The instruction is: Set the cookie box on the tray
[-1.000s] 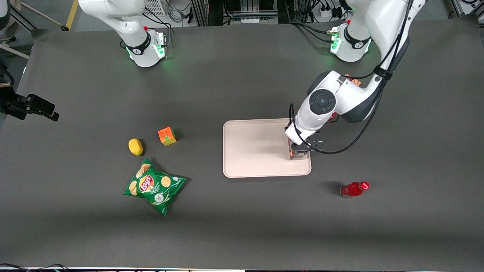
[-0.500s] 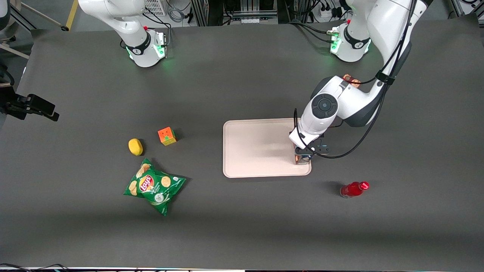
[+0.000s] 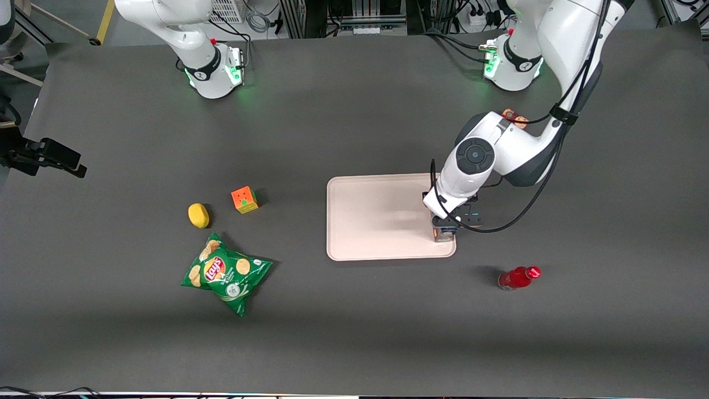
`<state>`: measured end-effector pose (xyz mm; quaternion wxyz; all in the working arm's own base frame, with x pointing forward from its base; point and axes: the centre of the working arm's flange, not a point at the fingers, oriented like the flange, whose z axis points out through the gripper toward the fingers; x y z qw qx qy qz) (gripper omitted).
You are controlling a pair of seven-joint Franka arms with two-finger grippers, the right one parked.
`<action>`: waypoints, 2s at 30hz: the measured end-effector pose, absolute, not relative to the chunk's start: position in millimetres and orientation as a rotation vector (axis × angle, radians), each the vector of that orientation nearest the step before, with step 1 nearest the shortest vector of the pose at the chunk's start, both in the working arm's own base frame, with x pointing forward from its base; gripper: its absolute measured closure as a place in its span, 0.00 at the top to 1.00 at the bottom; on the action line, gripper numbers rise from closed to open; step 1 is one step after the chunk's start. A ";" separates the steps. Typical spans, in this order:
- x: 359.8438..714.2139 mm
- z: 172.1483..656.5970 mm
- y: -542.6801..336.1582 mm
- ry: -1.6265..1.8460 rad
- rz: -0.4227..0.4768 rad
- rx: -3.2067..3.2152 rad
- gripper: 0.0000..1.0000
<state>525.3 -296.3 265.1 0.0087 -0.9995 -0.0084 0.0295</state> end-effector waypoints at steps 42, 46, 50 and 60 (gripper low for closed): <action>544.0 548.0 -211.6 0.185 0.185 -3.044 1.00; 540.7 574.6 -162.3 0.223 0.177 -3.056 1.00; 536.9 589.5 -122.5 0.256 0.156 -3.057 1.00; 521.7 582.1 -80.7 0.212 0.127 -3.062 1.00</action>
